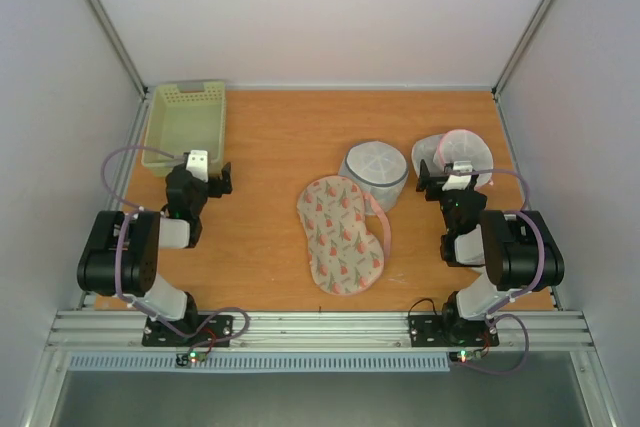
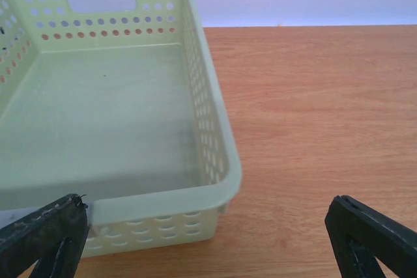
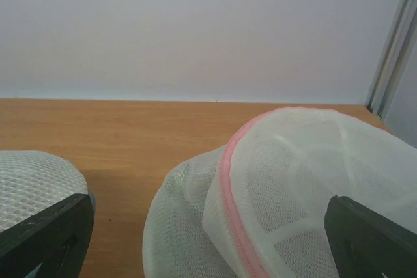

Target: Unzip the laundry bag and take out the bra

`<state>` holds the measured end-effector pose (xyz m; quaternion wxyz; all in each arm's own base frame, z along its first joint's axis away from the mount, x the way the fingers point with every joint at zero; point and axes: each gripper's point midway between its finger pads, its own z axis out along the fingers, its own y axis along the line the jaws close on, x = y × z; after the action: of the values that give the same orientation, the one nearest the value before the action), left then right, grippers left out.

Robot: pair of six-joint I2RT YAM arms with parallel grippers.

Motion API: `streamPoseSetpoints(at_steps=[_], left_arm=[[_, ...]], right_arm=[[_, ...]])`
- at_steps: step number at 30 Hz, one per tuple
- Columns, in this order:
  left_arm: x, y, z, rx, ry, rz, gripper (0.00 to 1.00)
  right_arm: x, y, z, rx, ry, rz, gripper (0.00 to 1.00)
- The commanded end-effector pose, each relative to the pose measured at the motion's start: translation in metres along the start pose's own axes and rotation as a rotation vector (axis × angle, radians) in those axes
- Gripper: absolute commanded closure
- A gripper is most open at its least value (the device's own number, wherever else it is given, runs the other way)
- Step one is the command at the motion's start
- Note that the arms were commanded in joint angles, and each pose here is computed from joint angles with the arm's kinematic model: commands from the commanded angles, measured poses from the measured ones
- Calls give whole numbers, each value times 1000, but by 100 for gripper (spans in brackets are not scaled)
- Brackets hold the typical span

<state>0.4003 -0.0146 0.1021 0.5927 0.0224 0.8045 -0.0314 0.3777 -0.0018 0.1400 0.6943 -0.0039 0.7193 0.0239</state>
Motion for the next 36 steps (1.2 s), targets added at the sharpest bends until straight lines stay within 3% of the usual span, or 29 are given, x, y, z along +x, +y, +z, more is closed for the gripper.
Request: streamPoseSetpoints(at_steps=[1,10,15,33,36], left_arm=[[-13,10,3,-20,-41,-15,1],[-14,9,3,-19,-43,-16,1],[-14,9,3,-18,-43,-16,1],[-15,9,3,-14,-46,-17,1],[-28,6,1,4,-9,-7,1]], right_arm=[[-11,-1,2,13,-40,-12,1],[-14,-1,-1,14,-56,-9,2],[-28,-20,-21,129,-129,38,2],[-40,-19,-25,126,-148,33,2],[-48,-22,-18,147,-104,41,2]])
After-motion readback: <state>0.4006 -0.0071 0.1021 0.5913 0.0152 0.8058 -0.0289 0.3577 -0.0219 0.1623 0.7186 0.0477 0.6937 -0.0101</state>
